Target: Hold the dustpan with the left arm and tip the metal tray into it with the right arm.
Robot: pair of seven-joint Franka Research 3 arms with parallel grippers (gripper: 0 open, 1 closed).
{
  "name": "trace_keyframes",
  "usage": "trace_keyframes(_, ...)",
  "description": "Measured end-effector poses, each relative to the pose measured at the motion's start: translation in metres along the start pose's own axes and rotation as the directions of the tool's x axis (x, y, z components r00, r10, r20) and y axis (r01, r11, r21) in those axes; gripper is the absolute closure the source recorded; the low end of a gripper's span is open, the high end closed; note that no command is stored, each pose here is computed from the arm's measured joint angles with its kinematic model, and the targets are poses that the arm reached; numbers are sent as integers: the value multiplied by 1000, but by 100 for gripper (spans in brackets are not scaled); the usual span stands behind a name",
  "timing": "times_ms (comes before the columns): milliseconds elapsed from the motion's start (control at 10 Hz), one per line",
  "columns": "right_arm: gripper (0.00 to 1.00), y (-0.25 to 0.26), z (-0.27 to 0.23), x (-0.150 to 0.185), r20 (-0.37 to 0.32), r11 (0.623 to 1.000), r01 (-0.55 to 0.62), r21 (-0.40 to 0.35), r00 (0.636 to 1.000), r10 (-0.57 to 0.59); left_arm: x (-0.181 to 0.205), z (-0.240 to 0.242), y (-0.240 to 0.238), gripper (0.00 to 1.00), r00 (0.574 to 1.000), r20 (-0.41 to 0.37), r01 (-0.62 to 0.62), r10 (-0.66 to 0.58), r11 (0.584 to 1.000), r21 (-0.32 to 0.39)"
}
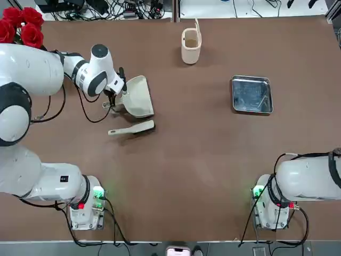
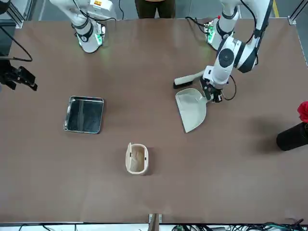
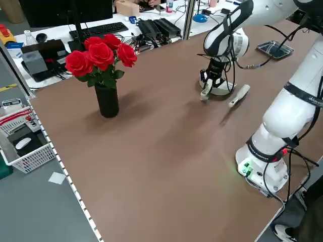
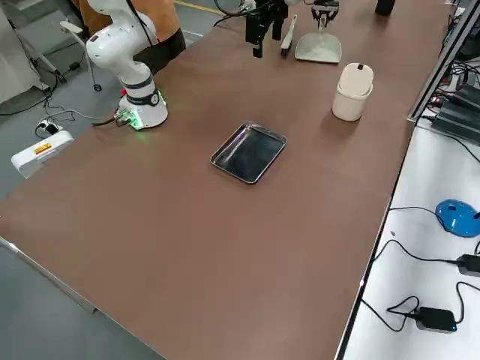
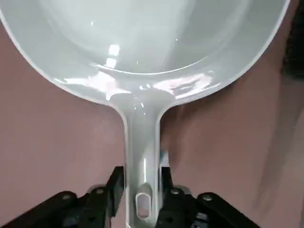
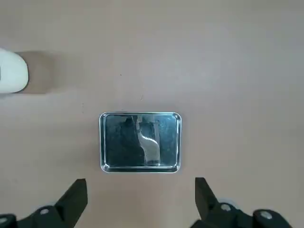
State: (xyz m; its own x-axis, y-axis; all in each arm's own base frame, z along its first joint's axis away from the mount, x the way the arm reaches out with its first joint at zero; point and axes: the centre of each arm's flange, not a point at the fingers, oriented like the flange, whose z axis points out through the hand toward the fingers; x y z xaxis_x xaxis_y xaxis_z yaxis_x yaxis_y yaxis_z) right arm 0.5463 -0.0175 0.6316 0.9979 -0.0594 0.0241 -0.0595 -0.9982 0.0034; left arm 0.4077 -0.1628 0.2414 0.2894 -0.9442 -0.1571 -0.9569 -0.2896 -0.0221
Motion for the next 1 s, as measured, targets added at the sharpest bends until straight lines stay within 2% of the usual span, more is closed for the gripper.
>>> trace_keyframes(200,0,-1,0,0,2,1000,1,0,1000,-1,5,-8,-3,29,1000,-12,-3,3,1000,17)
trace_keyframes(300,0,-1,0,0,4,1000,2,0,1000,-2,9,-24,-9,13,1000,-30,-2,4,999,52)
trace_keyframes(400,0,-2,0,-1,5,1000,3,0,1000,-3,12,-48,-15,1,999,-53,8,-2,995,104)
trace_keyframes(500,0,-3,0,-1,5,1000,6,0,1000,-6,11,-76,-16,1,996,-78,44,-32,987,154)
trace_keyframes(700,0,-6,0,-1,2,1000,11,0,1000,-11,1,-118,-16,1,980,-108,186,-167,963,195)
trace_keyframes(900,0,-10,0,-1,4,1000,18,0,1000,-18,-14,-142,-31,1,922,-137,382,-362,908,173)
trace_keyframes(1000,0,-12,1,-1,8,1000,22,0,1000,-22,-26,-152,-44,1,867,-138,495,-479,860,127)
